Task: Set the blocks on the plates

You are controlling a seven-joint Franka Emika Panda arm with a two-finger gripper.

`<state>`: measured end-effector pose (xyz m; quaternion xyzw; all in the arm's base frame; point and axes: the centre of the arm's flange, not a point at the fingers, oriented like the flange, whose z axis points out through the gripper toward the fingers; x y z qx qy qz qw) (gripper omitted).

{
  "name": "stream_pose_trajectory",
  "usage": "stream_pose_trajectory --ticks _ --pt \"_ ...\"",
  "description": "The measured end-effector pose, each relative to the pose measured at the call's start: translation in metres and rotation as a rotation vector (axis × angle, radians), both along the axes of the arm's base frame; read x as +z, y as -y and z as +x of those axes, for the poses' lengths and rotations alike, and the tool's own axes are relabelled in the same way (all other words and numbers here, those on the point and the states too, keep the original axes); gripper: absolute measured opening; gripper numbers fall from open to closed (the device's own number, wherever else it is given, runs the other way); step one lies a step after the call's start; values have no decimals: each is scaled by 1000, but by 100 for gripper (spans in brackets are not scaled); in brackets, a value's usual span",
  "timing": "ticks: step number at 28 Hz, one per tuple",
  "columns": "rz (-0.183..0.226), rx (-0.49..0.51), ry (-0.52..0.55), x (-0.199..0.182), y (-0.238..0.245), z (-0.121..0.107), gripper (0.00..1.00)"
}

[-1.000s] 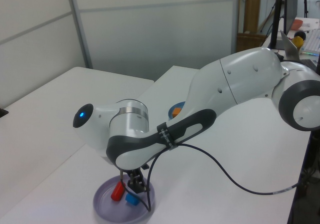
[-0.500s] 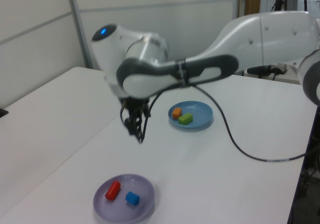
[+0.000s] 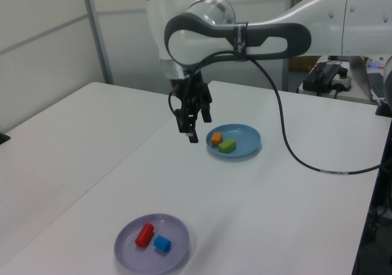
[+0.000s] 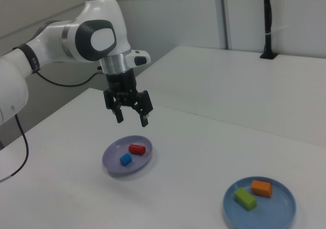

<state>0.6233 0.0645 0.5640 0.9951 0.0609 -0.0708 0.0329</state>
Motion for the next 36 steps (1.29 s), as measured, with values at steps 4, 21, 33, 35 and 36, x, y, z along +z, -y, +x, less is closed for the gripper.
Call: stream_pose_trajectory --ticks 4,21,33,35,36 --pt "1 -28 -17 -3 6 -1 100" --pt "40 -142 127 53 28 -13 100" --pt "53 -152 194 94 30 -35 59" --pt "53 -158 194 94 34 -34 51" --pt "52 -161 194 94 36 -34 49"
